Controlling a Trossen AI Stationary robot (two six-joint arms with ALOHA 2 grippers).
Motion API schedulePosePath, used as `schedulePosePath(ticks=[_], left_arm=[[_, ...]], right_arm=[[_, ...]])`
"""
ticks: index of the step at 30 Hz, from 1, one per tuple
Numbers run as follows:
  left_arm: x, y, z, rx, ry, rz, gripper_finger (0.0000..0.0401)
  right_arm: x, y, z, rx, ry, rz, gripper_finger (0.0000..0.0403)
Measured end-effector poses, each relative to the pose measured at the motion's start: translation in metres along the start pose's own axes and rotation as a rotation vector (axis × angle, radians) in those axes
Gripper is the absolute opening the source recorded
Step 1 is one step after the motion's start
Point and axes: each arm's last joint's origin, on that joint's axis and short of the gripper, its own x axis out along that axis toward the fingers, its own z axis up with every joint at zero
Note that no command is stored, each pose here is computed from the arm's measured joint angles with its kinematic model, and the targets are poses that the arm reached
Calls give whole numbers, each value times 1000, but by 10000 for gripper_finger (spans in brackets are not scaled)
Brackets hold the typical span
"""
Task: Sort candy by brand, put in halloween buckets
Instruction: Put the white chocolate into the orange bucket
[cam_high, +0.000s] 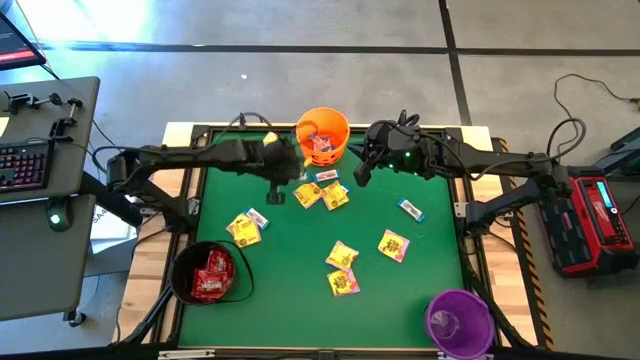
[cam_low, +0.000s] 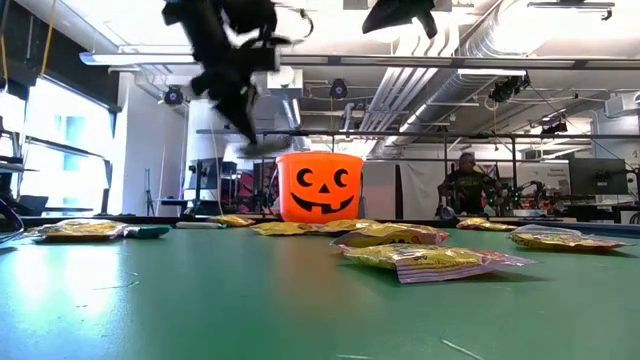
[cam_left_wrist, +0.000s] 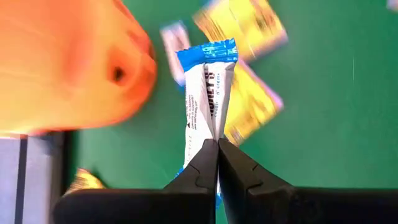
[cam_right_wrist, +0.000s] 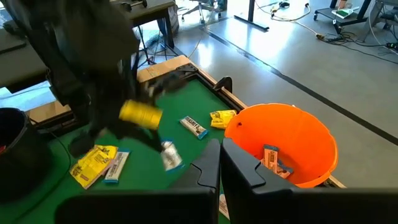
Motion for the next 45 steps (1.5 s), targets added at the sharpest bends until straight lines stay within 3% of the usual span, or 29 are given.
schedulePosePath(ticks=[5, 10, 21, 24, 33, 39, 45], left_arm=[[-34, 36, 26, -126, -114, 76, 0], [-48, 73, 45, -241, -158, 134, 0], [-7, 124, 82, -294, -122, 112, 0], [-4, 126, 82, -296, -116, 100, 0], [-46, 112, 67, -379, -214, 42, 0], [-57, 83, 41, -493, -304, 51, 0], [-62, 40, 10, -607, -262, 143, 0]], right_arm=[[0, 0, 0, 0, 0, 0, 0], [0, 0, 0, 0, 0, 0, 0], [0, 0, 0, 9, 0, 0, 0], [0, 0, 0, 20, 0, 1, 0], [-2, 4, -1, 21, 5, 1, 0], [-2, 4, -1, 8, 4, -1, 0], [-2, 3, -2, -42, 8, -2, 0]])
